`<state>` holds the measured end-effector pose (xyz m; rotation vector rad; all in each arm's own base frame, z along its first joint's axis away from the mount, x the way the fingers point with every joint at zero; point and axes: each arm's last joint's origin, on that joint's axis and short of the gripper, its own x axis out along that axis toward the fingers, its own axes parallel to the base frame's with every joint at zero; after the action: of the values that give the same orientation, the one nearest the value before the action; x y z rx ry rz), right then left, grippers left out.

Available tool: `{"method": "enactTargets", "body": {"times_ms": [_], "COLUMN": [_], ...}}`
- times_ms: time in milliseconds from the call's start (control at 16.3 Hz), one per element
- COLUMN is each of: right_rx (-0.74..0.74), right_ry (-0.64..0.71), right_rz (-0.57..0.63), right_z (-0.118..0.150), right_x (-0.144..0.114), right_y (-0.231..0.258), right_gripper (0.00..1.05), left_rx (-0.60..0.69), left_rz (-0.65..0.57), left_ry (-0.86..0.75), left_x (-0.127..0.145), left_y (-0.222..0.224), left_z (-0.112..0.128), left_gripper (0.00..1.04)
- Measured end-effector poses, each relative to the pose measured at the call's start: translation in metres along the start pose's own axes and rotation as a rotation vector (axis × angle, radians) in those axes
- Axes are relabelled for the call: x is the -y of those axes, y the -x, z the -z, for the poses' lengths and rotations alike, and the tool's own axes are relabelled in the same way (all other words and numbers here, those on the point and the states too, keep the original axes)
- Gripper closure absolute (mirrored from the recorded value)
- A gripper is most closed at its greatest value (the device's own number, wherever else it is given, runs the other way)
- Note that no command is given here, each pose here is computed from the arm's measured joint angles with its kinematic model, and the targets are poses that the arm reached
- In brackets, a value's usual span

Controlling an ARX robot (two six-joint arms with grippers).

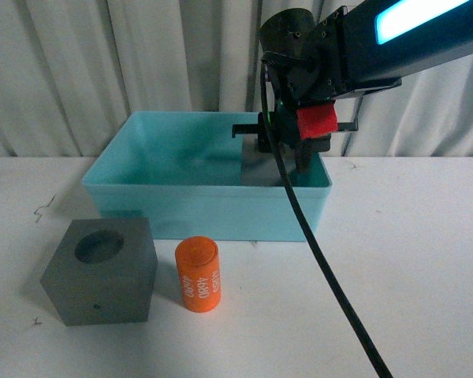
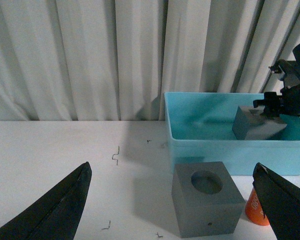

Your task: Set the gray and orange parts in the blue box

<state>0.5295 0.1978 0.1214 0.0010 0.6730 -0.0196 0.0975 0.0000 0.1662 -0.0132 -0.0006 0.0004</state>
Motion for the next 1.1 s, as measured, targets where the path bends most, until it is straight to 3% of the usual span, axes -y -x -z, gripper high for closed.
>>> {"method": "enactTargets", "body": {"times_ms": [61,123,184,245,368,430,491,552,614,736,798,920,1105], "right_rx": [0.108,0.192,0.261,0.354,0.493,0.504,0.422,0.291,0.165,0.067,0.135,0.493,0.692], "right_ry": [-0.06,-0.095,-0.117,-0.142,-0.2,-0.216,-0.243,-0.277,-0.296,-0.309,-0.327,-0.238,-0.054], "right_rz": [-0.013,-0.021,-0.028,-0.023,0.009,0.033,0.093,0.137,0.175,0.185,0.16,-0.005,-0.039], "right_z": [-0.007,-0.018,-0.026,-0.034,-0.028,-0.009,0.044,0.099,0.149,0.213,0.218,0.212,0.209], "right_x": [0.007,0.024,0.038,0.06,0.11,0.133,0.167,0.185,0.194,0.2,0.2,0.207,0.205], "right_y": [0.021,0.051,0.076,0.111,0.187,0.217,0.255,0.276,0.292,0.314,0.319,0.324,0.338], "right_gripper": [0.33,0.17,0.08,0.05,0.06,0.06,0.06,0.06,0.06,0.06,0.07,0.24,0.54], "left_rx": [0.0,0.0,0.0,0.0,0.0,0.0,0.0,0.0,0.0,0.0,0.001,0.001,0.001], "left_rz": [0.0,0.0,0.0,0.0,0.0,0.0,0.0,0.0,0.0,0.0,0.0,-0.001,0.0], "left_ry": [0.0,0.0,0.0,0.0,0.0,0.0,0.0,0.0,0.0,0.0,0.0,0.0,0.0], "left_x": [0.0,0.0,0.0,0.0,0.0,0.0,0.0,0.0,0.0,0.0,0.0,0.0,0.0], "left_y": [0.0,0.0,0.0,0.0,0.0,0.0,0.0,0.0,0.0,0.0,0.0,0.0,0.0], "left_z": [0.0,0.0,0.0,0.0,0.0,0.0,0.0,0.0,0.0,0.0,0.0,0.0,0.0], "left_gripper": [0.07,0.07,0.07,0.07,0.07,0.07,0.07,0.07,0.07,0.07,0.07,0.07,0.07]}}
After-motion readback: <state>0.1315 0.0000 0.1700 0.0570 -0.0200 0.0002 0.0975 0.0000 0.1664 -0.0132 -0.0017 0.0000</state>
